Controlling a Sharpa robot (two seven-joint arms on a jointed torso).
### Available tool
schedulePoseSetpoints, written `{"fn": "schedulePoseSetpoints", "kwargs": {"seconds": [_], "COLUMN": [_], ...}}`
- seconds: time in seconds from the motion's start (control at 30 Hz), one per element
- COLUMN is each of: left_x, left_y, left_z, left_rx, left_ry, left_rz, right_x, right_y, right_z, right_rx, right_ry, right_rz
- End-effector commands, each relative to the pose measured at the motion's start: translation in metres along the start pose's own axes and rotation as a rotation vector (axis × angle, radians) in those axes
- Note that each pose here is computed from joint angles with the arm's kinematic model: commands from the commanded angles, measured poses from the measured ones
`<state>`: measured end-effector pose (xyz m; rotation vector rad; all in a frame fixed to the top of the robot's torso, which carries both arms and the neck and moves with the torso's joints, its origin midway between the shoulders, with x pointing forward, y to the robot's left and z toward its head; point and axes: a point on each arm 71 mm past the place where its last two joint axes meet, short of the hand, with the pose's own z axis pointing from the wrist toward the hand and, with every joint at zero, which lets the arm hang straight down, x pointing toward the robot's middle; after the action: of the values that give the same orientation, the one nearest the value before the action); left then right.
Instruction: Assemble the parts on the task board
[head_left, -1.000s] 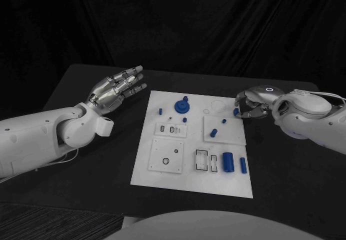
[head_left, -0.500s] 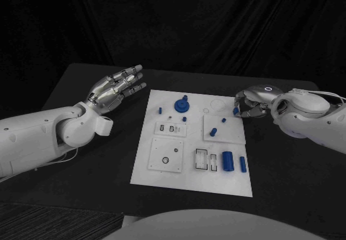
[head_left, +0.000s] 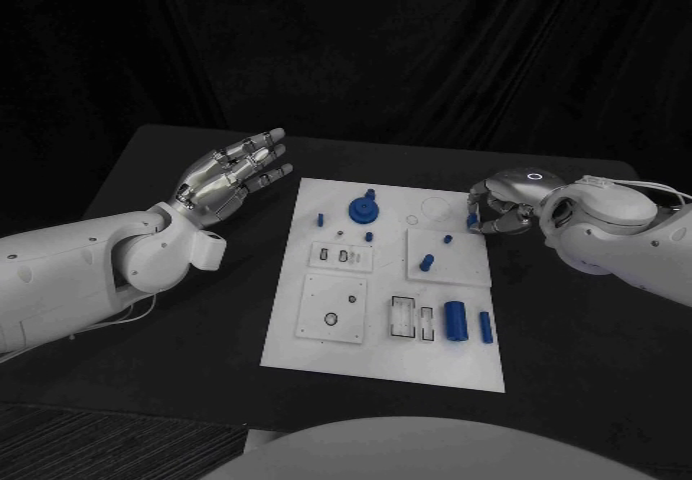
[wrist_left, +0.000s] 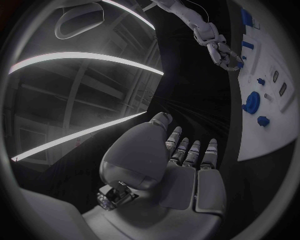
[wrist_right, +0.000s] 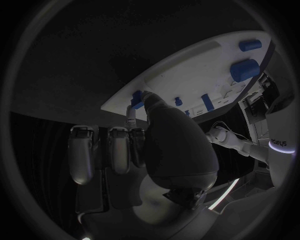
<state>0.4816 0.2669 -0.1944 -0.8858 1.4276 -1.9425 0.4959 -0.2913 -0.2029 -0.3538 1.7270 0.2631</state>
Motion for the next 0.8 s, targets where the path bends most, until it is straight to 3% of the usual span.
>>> {"fn": "schedulePoseSetpoints", "kwargs": {"seconds": [0.03, 0.43, 0.67, 0.8], "left_x": [0.0019, 0.0012, 0.0004, 0.0002], "left_y": [-0.0007, -0.001, -0.0015, -0.0016], "left_z": [0.0005, -0.0004, -0.0019, -0.0023], "left_rx": [0.017, 0.017, 0.016, 0.014], "left_ry": [0.012, 0.011, 0.009, 0.008], "left_rz": [-0.012, -0.012, -0.011, -0.011], "right_x": [0.002, 0.0, -0.008, -0.021], "right_y": [0.0, 0.001, 0.008, 0.018], "right_z": [0.0, 0.0, -0.004, -0.007], "right_rx": [0.011, 0.005, -0.019, -0.044], "right_ry": [0.006, -0.025, -0.101, -0.151], "right_rz": [-0.002, 0.003, 0.02, 0.03]}}
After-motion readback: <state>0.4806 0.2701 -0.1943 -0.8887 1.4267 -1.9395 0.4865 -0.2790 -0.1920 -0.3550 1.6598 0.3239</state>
